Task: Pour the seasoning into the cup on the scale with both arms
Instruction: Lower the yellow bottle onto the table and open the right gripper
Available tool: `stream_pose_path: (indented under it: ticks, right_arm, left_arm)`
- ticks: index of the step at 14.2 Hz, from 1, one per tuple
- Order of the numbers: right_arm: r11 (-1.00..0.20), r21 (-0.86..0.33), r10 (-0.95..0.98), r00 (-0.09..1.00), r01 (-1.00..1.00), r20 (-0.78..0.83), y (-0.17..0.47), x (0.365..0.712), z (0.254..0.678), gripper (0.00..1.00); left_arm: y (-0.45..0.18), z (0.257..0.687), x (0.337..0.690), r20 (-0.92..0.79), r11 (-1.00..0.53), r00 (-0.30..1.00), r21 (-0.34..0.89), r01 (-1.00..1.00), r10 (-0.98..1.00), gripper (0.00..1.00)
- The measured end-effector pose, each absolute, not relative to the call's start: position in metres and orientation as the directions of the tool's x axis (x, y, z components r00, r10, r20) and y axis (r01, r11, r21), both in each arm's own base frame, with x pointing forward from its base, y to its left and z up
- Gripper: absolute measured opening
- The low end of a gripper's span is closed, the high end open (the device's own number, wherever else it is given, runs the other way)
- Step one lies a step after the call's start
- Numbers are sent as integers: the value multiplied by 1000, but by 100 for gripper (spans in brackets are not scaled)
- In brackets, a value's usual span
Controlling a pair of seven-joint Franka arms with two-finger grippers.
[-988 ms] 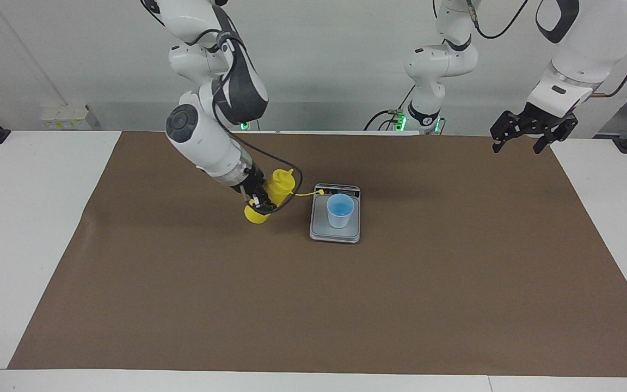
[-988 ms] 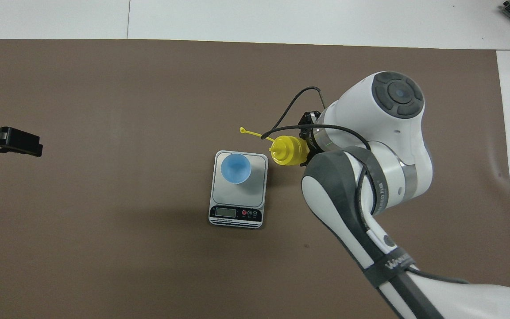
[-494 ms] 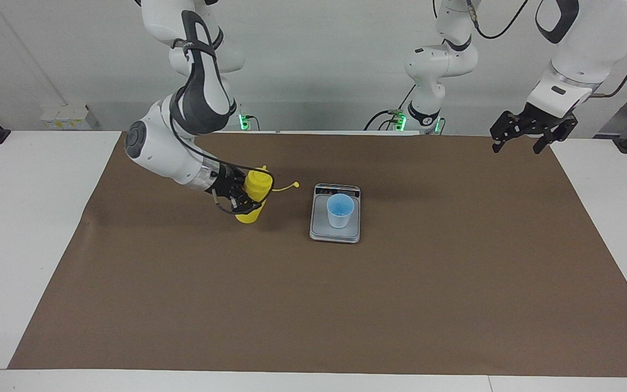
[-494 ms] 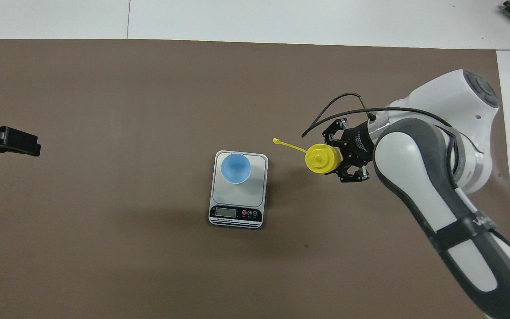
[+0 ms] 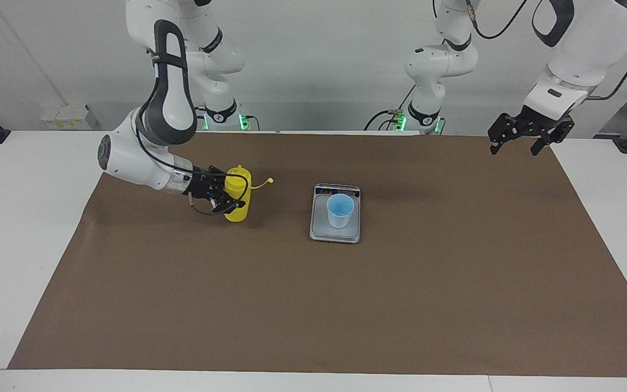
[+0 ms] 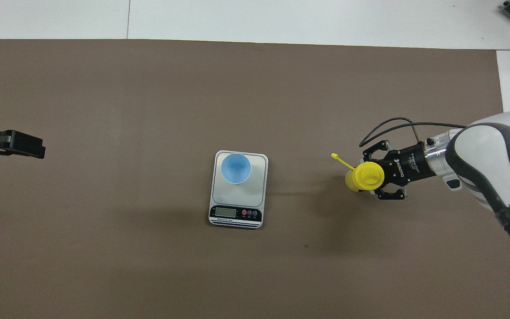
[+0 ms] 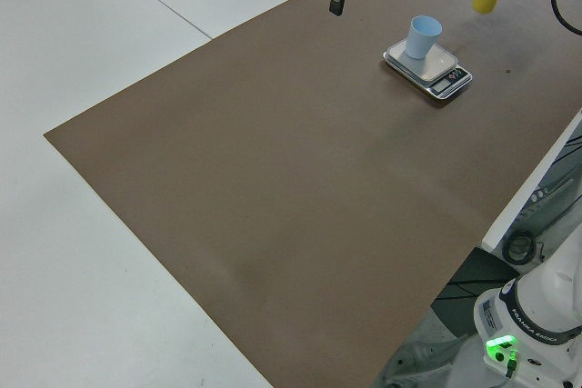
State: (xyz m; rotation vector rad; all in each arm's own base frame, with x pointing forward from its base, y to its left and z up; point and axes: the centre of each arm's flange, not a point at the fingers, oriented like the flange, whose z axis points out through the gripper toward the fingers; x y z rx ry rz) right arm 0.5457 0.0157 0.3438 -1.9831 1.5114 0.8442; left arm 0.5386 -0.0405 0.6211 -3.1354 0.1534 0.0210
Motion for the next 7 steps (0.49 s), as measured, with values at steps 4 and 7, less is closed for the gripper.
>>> stream_pose_path:
  ticks: [4,7]
  right_arm:
    - [-228,-33,-637,174,-973,-750,0,541,335,50]
    - [-220,-27,-643,166,-975,-748,-1,542,328,50]
  left_arm:
    - [-42,621,539,-14,-995,995,-2,-100,-100,100]
    - [-42,621,539,-13,-995,995,-2,-100,-100,100]
